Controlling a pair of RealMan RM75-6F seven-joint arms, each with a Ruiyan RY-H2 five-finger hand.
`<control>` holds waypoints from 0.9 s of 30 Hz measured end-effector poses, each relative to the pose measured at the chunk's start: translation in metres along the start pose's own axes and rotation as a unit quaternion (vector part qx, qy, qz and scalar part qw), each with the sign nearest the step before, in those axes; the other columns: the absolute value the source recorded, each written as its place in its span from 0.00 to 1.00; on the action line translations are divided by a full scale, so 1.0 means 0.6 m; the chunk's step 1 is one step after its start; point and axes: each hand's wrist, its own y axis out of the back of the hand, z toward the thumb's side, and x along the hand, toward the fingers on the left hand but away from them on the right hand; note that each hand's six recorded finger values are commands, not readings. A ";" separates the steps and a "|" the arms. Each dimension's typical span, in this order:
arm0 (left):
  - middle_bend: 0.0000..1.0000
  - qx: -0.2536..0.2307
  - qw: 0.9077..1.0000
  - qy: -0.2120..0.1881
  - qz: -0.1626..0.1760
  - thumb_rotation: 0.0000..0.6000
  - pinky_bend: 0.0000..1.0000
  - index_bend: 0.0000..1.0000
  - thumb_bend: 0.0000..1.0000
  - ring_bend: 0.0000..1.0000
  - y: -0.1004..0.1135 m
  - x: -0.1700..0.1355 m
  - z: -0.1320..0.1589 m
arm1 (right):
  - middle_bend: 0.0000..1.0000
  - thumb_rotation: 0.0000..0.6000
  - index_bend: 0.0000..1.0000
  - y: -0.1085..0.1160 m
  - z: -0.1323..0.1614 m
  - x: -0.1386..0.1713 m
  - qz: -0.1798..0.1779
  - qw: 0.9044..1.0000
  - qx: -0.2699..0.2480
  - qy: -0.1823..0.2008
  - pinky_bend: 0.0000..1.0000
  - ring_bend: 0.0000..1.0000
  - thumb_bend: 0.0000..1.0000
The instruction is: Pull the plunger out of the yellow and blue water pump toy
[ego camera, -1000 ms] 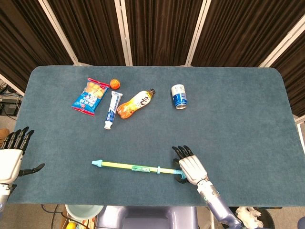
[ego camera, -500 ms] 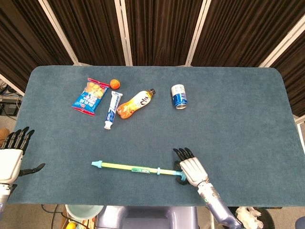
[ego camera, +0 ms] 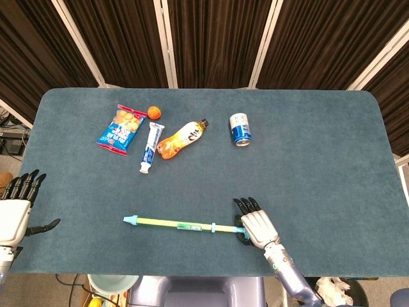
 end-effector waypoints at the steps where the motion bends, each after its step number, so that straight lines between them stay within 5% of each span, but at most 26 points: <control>1: 0.00 0.000 1.000 0.000 0.000 1.00 0.07 0.00 0.00 0.00 0.000 0.000 0.000 | 0.10 1.00 0.62 -0.001 -0.002 0.001 0.000 1.000 0.002 -0.001 0.00 0.01 0.58; 9: 0.00 0.000 1.000 0.000 -0.002 1.00 0.07 0.01 0.01 0.00 -0.001 0.000 0.001 | 0.13 1.00 0.65 0.008 -0.005 0.005 -0.004 1.000 0.000 -0.005 0.00 0.02 0.59; 27: 0.06 -0.011 1.000 -0.001 -0.022 1.00 0.09 0.25 0.11 0.00 -0.003 0.027 0.020 | 0.15 1.00 0.68 0.102 0.017 0.001 -0.058 0.998 0.018 0.010 0.00 0.02 0.59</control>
